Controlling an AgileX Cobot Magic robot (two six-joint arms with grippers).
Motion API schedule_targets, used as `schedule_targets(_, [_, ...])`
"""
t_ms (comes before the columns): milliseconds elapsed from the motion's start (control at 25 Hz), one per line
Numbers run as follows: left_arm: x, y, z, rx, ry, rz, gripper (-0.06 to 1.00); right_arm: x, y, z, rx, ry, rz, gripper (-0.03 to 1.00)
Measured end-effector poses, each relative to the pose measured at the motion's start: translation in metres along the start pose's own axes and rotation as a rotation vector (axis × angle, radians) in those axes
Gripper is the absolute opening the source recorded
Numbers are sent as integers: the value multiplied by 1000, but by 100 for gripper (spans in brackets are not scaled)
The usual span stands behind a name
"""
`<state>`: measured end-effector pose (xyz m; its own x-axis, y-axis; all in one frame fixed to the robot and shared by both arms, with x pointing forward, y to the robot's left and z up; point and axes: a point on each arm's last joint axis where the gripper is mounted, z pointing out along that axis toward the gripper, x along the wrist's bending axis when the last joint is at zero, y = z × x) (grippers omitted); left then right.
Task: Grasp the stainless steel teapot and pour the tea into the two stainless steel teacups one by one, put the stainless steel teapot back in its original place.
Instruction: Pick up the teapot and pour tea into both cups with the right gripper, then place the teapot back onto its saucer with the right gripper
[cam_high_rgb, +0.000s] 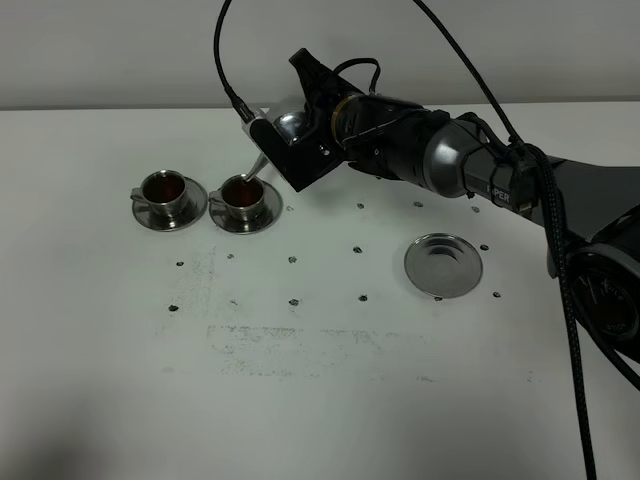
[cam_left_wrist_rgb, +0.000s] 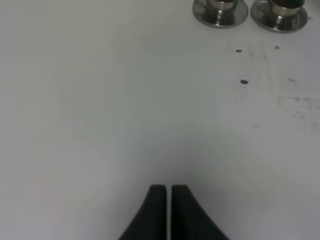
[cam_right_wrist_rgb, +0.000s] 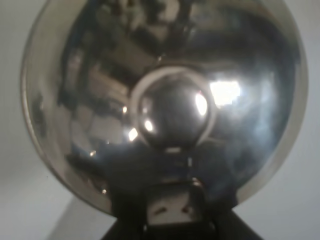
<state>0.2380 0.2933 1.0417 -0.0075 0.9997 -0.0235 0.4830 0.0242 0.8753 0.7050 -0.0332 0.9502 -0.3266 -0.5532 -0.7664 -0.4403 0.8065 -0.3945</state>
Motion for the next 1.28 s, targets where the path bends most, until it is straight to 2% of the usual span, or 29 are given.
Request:
schedule_targets(240, [0,0,0,0,0,0,6,-4,-3,-8,-9,34,153,18])
schedule_targets(400, [0,0,0,0,0,0,6,-12,-12,-24,0,93,330,18])
schedule_targets(560, [0,0,0,0,0,0,6,-21,-23,-49,28,201,600,18])
schedule_targets(800, [0,0,0,0,0,0,6,-34,-29,-102,44,379,1166,18])
schedule_targets(880, [0,0,0,0,0,0,6,-29,-26,-119,35,425,1288,18])
schedule_targets(1080, [0,0,0,0,0,0,6,-2,1,-133,-40,573,1472,18])
schedule_targets(1280, [0,0,0,0,0,0,6,21,33,-123,-63,684,1530,18])
